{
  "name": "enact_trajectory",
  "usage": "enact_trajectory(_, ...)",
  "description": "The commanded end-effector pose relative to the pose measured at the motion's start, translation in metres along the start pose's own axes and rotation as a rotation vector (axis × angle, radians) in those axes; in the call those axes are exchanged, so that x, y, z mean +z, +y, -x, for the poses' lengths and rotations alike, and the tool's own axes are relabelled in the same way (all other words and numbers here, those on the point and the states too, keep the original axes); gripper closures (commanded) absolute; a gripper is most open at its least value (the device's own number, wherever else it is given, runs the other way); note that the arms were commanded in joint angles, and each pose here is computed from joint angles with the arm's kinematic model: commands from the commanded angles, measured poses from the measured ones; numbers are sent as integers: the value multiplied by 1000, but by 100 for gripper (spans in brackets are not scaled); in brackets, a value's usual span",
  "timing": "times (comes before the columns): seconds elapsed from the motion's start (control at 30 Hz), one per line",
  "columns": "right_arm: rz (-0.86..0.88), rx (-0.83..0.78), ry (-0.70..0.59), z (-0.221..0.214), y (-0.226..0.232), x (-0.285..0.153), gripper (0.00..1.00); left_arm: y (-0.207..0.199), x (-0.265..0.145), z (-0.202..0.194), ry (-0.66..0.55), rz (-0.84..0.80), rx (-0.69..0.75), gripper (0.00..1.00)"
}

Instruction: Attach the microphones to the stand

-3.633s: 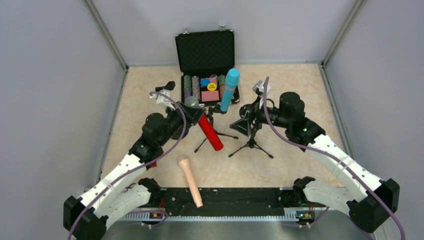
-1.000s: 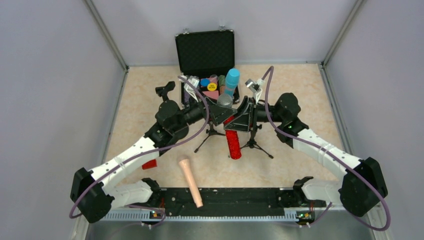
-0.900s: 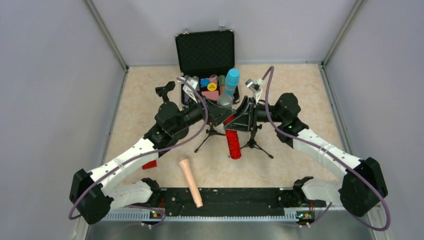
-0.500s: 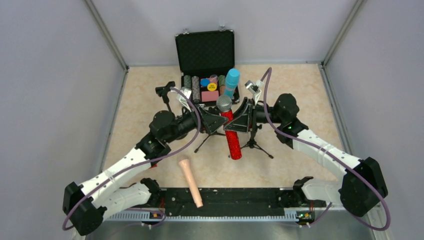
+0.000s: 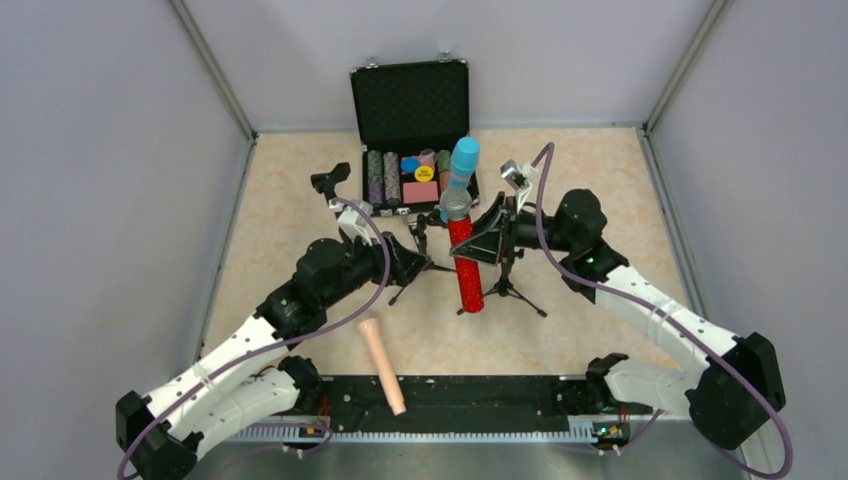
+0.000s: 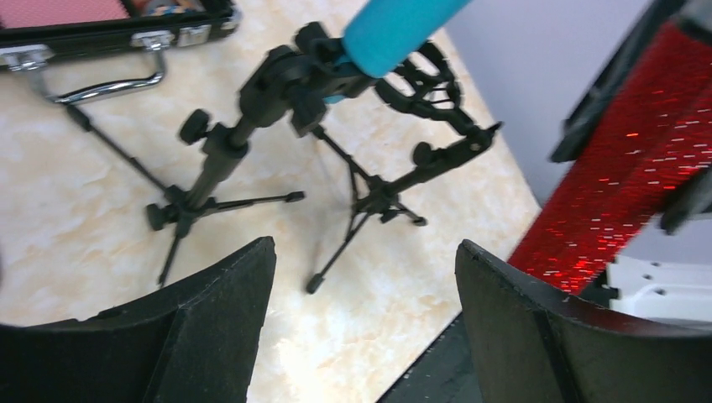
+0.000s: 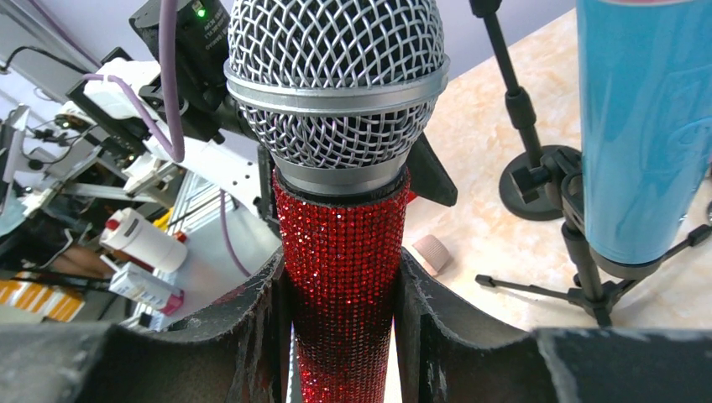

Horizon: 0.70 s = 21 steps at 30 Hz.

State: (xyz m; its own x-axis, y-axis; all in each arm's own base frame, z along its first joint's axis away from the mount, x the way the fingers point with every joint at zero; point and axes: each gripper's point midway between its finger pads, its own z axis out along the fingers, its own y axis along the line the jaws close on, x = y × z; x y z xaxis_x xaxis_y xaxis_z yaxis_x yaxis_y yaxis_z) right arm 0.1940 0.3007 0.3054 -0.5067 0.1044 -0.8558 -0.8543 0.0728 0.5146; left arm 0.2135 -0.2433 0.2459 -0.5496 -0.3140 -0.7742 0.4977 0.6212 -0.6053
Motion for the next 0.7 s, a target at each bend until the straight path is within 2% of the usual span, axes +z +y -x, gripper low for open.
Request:
enact_trajectory(0.0,-38,-136,-66,24,7,-5,100,31,-4,4,-29,156,65,18)
enact_trajectory(0.2,-92,-162,-87,23,0,-10,100,55,0,-7,32,281,72,19)
enact_trajectory(0.4,-160,-216,-129,30,-6,-17,100,59,8,-19,91,296,48,20)
enact_trajectory(0.67,-304,-306,-191,44,-17,-34,100,60,9,-20,96,301,40,20)
